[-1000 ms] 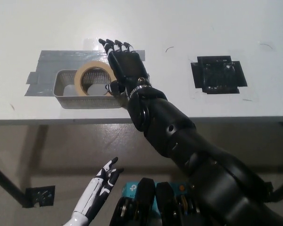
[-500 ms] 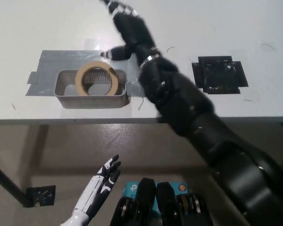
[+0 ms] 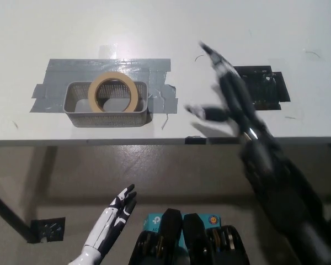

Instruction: The robot picks the tape placed on the black area with right hand and places it in the small grey container.

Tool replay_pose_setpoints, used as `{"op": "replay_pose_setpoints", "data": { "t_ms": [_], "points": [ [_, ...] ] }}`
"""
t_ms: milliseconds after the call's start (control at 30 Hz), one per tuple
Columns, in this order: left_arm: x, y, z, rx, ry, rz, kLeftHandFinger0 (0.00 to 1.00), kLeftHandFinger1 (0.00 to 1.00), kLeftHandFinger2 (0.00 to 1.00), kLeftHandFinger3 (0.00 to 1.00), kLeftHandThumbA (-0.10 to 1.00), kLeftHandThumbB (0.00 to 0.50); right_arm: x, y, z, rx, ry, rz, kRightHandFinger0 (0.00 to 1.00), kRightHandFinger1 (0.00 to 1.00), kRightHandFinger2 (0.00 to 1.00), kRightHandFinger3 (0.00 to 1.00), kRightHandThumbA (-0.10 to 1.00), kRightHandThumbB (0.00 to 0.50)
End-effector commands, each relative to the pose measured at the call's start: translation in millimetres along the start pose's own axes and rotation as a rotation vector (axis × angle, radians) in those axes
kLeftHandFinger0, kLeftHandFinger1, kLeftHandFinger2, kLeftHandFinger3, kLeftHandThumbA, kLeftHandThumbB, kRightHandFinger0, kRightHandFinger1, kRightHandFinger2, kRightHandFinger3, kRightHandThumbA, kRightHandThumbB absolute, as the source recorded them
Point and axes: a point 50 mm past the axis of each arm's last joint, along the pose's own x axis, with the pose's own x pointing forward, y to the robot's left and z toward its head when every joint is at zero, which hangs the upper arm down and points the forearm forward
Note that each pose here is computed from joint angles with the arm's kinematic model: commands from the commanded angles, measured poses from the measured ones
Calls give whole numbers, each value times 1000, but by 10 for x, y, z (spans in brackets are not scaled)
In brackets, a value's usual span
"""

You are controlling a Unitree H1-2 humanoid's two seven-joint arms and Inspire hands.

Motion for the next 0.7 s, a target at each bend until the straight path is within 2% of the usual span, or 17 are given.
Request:
{"op": "replay_pose_setpoints", "data": {
  "t_ms": [0,100,167,200,267,367,400,500,667],
  "points": [
    [267,366,175,-98,-96,112,1000,1000,1000,1000,1000,97,-1490,-1349,742,423,-349,-183,1000,1000,1000,1000,1000,457],
    [266,349,138,-103,-95,111,1000,1000,1000,1000,1000,90,-1667,-1151,607,437,-314,-183,1000,1000,1000,1000,1000,443],
    [241,337,110,-112,-92,114,1000,1000,1000,1000,1000,88,-1763,-928,455,478,-256,-168,1000,1000,1000,1000,1000,404],
    [226,336,99,-116,-89,117,1000,1000,1000,1000,1000,81,-1777,-838,398,487,-236,-164,1000,1000,1000,1000,1000,370],
    [167,334,69,-118,-80,127,1000,1000,1000,1000,1000,82,-1837,-577,242,509,-161,-143,1000,1000,1000,1000,1000,356],
    [111,336,45,-122,-77,144,1000,1000,1000,1000,1000,62,-1898,-225,-103,548,-23,-96,1000,1000,1000,1000,1000,281],
    [92,356,41,-120,-77,146,1000,1000,1000,1000,1000,61,-1911,-152,-183,547,6,-84,1000,1000,1000,1000,1000,270],
    [79,365,50,-114,-84,146,1000,1000,1000,1000,1000,54,-1967,-62,-382,527,78,-47,1000,1000,1000,1000,1000,337],
    [11,332,5,-106,-72,147,1000,1000,1000,1000,1000,82,-2074,-6,-426,532,123,-10,1000,1000,1000,1000,1000,354]
  ]
}}
